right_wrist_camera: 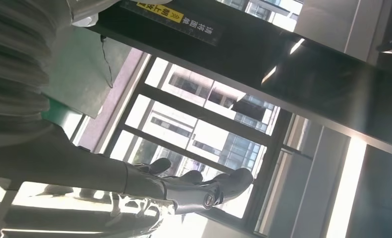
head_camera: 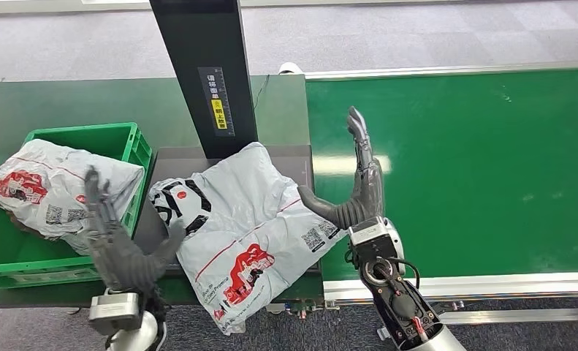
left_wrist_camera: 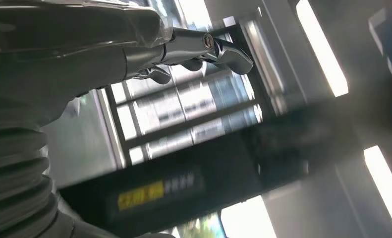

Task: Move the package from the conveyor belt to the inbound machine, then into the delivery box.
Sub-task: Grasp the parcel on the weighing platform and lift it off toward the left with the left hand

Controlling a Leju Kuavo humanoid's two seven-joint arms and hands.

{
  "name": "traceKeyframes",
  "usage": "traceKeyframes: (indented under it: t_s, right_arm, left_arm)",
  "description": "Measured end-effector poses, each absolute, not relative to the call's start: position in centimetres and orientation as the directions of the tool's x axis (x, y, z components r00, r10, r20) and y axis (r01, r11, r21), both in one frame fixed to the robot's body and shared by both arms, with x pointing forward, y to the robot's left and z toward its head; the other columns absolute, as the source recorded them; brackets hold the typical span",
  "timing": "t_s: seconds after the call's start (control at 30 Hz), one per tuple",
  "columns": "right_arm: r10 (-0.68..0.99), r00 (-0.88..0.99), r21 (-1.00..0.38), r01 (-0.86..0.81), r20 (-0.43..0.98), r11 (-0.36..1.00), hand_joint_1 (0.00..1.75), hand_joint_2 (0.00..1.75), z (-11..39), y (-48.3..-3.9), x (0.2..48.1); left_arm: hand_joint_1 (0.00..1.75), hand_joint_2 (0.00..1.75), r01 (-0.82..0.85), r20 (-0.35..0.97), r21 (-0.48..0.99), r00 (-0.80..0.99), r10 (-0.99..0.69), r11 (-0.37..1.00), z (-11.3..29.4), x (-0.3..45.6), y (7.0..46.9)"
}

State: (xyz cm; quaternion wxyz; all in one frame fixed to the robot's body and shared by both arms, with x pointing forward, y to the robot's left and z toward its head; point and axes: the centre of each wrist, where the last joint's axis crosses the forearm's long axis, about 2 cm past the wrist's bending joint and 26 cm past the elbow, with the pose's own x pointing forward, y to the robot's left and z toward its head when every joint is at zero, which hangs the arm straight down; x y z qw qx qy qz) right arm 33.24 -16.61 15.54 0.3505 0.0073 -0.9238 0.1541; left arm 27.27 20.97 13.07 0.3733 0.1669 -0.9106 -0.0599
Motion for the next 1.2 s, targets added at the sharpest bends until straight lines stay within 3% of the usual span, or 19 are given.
traceKeyframes:
  t_s: [0.17, 0.37, 0.8, 1.2]
  right_arm:
    - [0.087, -0.756, -0.294, -0.142, 0.648, 0.945, 0.00, 1.75, 15.5, -16.7, 33.2]
    - [0.088, -0.755, -0.324, -0.170, 0.650, 0.931, 0.00, 1.75, 15.2, -16.9, 33.2]
    - [0.107, -0.745, -0.364, -0.191, 0.659, 0.912, 0.00, 1.75, 14.5, -17.4, 33.2]
    - [0.125, -0.740, -0.386, -0.193, 0.661, 0.902, 0.00, 1.75, 14.0, -17.7, 33.1]
  left_arm:
    - [0.00, 1.75, -0.089, 0.678, 0.457, -0.610, -0.411, 0.885, 10.5, 27.0, 20.1]
    - [0.00, 1.75, 0.069, 0.705, 0.599, -0.518, -0.484, 0.798, 8.4, 27.0, 20.2]
    - [0.00, 1.75, 0.272, 0.653, 0.754, -0.407, -0.639, 0.597, 5.9, 27.1, 20.9]
    - [0.00, 1.75, 0.361, 0.603, 0.793, -0.349, -0.717, 0.491, 4.8, 27.1, 21.3]
